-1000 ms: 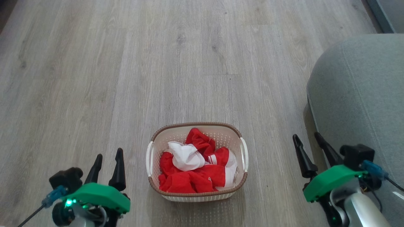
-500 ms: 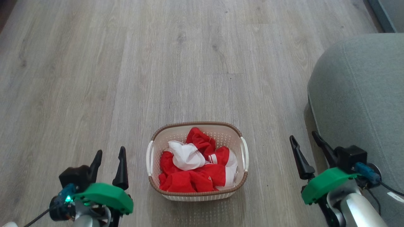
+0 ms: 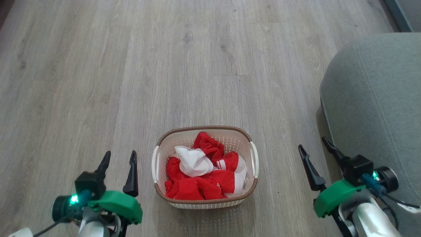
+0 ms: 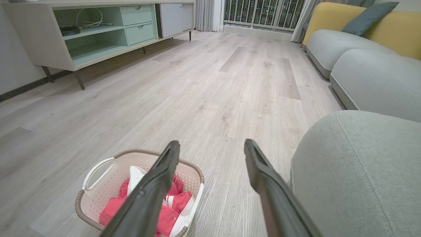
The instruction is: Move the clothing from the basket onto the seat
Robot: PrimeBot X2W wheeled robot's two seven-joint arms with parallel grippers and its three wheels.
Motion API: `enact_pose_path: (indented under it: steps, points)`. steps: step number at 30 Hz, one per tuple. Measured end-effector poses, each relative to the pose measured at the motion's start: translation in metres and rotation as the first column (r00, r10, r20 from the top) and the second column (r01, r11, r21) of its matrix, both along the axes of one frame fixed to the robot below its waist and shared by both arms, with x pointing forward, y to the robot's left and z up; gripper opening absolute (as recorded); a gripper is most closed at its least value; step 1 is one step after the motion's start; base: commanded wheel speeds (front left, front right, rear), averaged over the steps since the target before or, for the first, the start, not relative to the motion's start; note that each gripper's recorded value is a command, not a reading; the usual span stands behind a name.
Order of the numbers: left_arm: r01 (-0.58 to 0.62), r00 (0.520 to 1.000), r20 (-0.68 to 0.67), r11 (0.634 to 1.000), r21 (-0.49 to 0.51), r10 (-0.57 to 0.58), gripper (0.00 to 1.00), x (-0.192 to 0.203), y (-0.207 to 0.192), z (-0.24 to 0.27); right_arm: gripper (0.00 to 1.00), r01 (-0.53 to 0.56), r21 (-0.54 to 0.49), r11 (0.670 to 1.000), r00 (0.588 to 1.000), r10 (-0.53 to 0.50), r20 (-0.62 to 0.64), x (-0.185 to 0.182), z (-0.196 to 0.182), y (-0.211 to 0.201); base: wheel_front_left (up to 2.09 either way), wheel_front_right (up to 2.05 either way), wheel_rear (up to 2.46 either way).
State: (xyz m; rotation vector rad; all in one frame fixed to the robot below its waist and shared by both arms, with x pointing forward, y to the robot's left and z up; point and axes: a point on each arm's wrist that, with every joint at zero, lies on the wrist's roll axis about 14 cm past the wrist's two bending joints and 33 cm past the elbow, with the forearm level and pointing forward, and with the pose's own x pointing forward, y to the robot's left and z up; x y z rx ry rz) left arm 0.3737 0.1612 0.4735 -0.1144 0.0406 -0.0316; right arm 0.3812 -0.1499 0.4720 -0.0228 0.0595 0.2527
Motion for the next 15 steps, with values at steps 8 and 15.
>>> enact_pose_path:
  steps: [8,15]
  points:
    - [0.011,1.0,0.006,0.999,0.04,-0.011,1.0,0.0005,-0.0013,0.0,1.0,-0.024,-0.047,0.999,1.0,0.024,0.009,-0.0008,-0.0012,0.0032,0.0,0.0,0.0]
    - [0.011,1.0,0.003,0.999,0.039,-0.012,1.0,0.0002,-0.0013,-0.0011,1.0,-0.023,-0.047,0.999,1.0,0.024,0.009,-0.0009,-0.0011,0.003,0.0,0.0,0.0]
